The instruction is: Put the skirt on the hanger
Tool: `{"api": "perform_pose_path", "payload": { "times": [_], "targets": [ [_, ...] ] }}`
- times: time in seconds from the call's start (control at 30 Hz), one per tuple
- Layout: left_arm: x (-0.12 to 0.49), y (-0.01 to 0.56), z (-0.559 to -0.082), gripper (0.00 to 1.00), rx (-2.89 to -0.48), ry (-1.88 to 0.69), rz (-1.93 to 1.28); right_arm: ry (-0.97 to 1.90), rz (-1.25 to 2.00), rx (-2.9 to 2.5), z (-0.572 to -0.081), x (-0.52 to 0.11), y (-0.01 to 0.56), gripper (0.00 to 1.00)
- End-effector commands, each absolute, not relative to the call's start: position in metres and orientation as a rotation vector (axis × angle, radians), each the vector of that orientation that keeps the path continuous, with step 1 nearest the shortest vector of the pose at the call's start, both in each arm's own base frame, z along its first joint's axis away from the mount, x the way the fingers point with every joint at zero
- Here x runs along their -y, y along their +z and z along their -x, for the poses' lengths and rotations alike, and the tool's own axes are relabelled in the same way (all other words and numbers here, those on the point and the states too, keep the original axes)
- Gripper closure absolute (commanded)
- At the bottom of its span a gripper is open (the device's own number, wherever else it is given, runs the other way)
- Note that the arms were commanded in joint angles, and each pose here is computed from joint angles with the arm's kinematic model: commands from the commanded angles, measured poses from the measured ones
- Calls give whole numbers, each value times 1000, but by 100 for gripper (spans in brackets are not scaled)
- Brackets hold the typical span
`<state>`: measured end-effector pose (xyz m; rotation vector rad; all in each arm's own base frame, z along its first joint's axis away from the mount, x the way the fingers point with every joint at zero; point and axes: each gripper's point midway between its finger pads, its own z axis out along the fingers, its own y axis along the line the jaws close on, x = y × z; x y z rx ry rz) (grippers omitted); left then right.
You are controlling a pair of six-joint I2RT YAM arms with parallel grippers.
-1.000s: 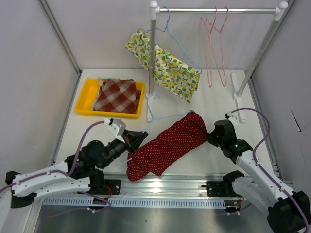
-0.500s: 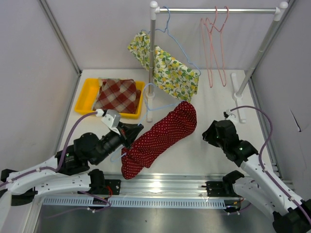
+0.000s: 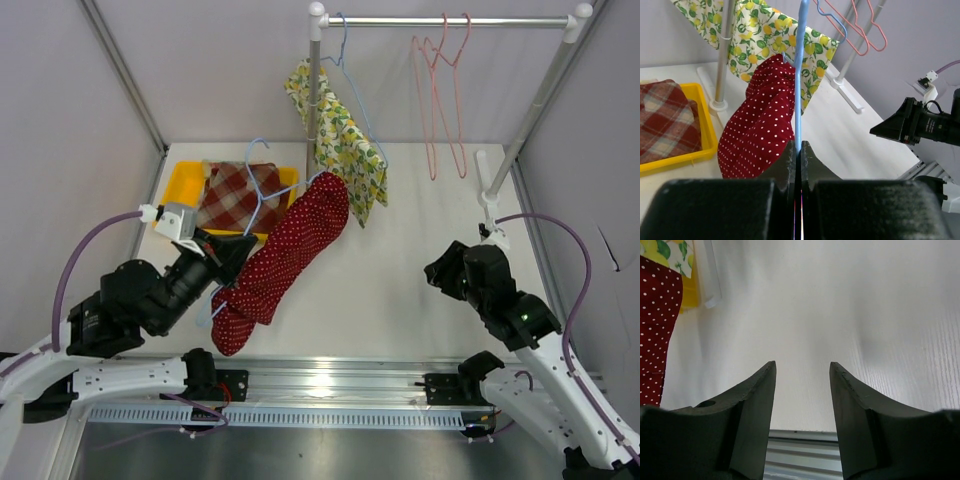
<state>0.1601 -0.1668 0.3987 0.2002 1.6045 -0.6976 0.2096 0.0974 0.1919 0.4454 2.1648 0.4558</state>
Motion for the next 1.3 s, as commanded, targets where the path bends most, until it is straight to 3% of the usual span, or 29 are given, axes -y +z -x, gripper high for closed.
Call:
{"api": "perform_pose_path", "payload": {
  "times": [0.0, 0.27, 0.53, 0.77, 1.27],
  "targets": [
    [165, 418, -160, 100, -1600, -708, -182, 445, -415, -2167, -214, -100, 209, 48],
    [178, 376, -131, 100, -1797, -722, -431, 396, -407, -2161, -228, -100, 220, 48],
    [223, 375, -107, 100, -1763, -878, -670, 375, -419, -2113, -248, -96, 246, 48],
    [278, 410, -140, 100, -1647, -880, -552, 354, -420, -2052, -258, -83, 283, 46],
    [328, 461, -241, 100, -1649, -489, -188, 430, -343, -1992, -280, -96, 347, 46]
  ]
}}
